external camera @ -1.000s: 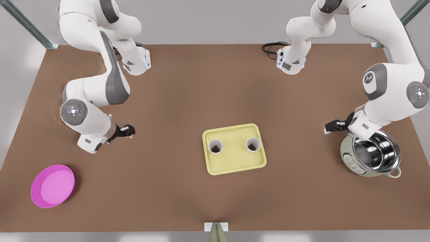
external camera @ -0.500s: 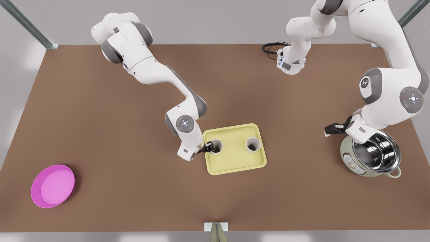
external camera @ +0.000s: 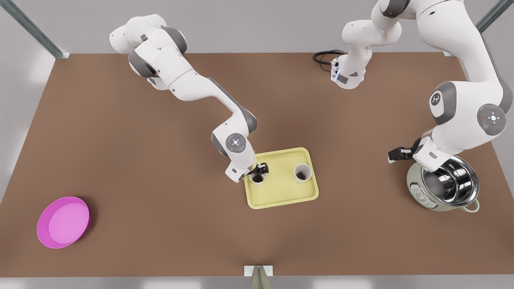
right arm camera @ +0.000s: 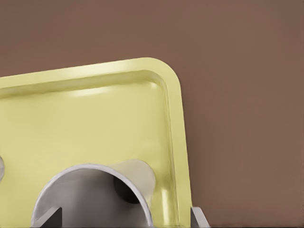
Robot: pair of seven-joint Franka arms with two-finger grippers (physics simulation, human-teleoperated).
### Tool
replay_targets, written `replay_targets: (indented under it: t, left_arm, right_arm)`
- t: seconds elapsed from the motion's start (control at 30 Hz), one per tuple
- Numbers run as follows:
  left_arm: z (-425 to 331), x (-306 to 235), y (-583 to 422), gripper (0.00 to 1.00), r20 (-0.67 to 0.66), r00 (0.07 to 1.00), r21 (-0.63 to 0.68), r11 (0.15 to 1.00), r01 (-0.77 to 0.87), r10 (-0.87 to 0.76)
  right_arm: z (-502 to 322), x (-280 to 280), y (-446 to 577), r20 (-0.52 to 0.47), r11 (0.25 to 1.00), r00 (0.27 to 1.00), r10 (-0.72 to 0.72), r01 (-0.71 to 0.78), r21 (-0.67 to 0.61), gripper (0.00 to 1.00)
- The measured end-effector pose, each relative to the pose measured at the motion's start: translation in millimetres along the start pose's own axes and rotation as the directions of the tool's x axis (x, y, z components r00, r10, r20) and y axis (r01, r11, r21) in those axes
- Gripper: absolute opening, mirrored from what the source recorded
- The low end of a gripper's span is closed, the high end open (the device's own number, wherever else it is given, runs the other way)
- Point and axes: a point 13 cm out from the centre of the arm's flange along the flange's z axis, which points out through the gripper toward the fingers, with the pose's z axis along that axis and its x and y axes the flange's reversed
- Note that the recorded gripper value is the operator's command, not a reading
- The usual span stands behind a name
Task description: Use the left arm to pick up the white IKEA cup from the tray and place it on the middle-left position; use the right arm to pick up the white IKEA cup from the tray and place it on the middle-right position
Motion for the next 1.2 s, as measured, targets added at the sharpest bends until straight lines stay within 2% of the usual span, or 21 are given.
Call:
replay_targets:
  t: [0.07,0.1,0.13,0.17,0.3,0.43,0.57,0.63,0.73,0.83,0.9,1.03,1.17,1.2]
  left_arm:
    - [1,0,0,1.0,-0.002,1.0,0.0,1.0,0.0,0.0]
    - [3,0,-1,1.0,-0.004,1.0,0.0,1.0,-0.002,0.002]
    - [4,0,-3,1.0,-0.006,1.0,-0.001,1.0,-0.004,0.004]
    - [4,0,-3,1.0,-0.007,1.0,-0.001,1.0,-0.005,0.005]
    - [4,0,-2,1.0,-0.007,1.0,-0.002,1.0,-0.003,0.003]
    - [4,0,-2,1.0,-0.007,1.0,-0.002,1.0,-0.003,0.003]
    - [4,0,-2,1.0,-0.007,1.0,-0.002,1.0,-0.003,0.003]
    - [4,0,-3,1.0,-0.007,1.0,-0.002,1.0,-0.003,0.003]
    - [5,0,-4,1.0,-0.008,1.0,-0.002,1.0,-0.004,0.004]
    - [5,0,-4,1.0,-0.009,1.0,-0.002,1.0,-0.004,0.004]
    - [5,0,-4,1.0,-0.009,1.0,-0.002,1.0,-0.004,0.004]
    - [5,0,-4,1.0,-0.009,1.0,-0.002,1.0,-0.003,0.003]
    - [5,0,-3,1.0,-0.008,1.0,-0.002,1.0,-0.002,0.002]
    - [5,0,-3,1.0,-0.008,1.0,-0.002,1.0,-0.002,0.002]
  right_arm:
    - [3,-2,-7,-0.005,1.0,1.0,0.027,-0.027,0.003,0.59]
    - [3,-3,-10,-0.006,0.999,0.999,0.04,-0.04,0.003,0.51]
    - [3,-5,-12,-0.006,0.999,0.999,0.051,-0.051,0.001,0.36]
    - [3,-6,-13,-0.007,0.998,0.998,0.06,-0.06,-0.003,0.26]
    - [3,-7,-14,-0.008,0.997,0.997,0.08,-0.08,-0.011,0.24]
    - [0,-15,-24,-0.006,0.993,0.993,0.118,-0.118,-0.012,0.17]
    - [-51,-53,-50,-0.045,0.953,0.962,0.27,-0.274,-0.128,0.17]
    - [-96,-90,-101,-0.082,0.906,0.929,0.362,-0.371,-0.205,0.18]
    - [-126,-132,-241,-0.036,0.897,0.907,0.419,-0.42,-0.14,0.18]
    - [-134,-142,-360,0.014,0.923,0.923,0.385,-0.384,-0.021,0.18]
    - [-133,-141,-403,0.028,0.947,0.948,0.317,-0.318,0.053,0.18]
    - [-112,-134,-442,0.003,0.973,0.987,0.164,-0.162,0.167,0.18]
    - [-92,-125,-455,-0.047,0.979,0.997,0.061,-0.05,0.199,0.19]
    - [-91,-124,-456,-0.055,0.979,0.998,0.04,-0.028,0.202,0.29]
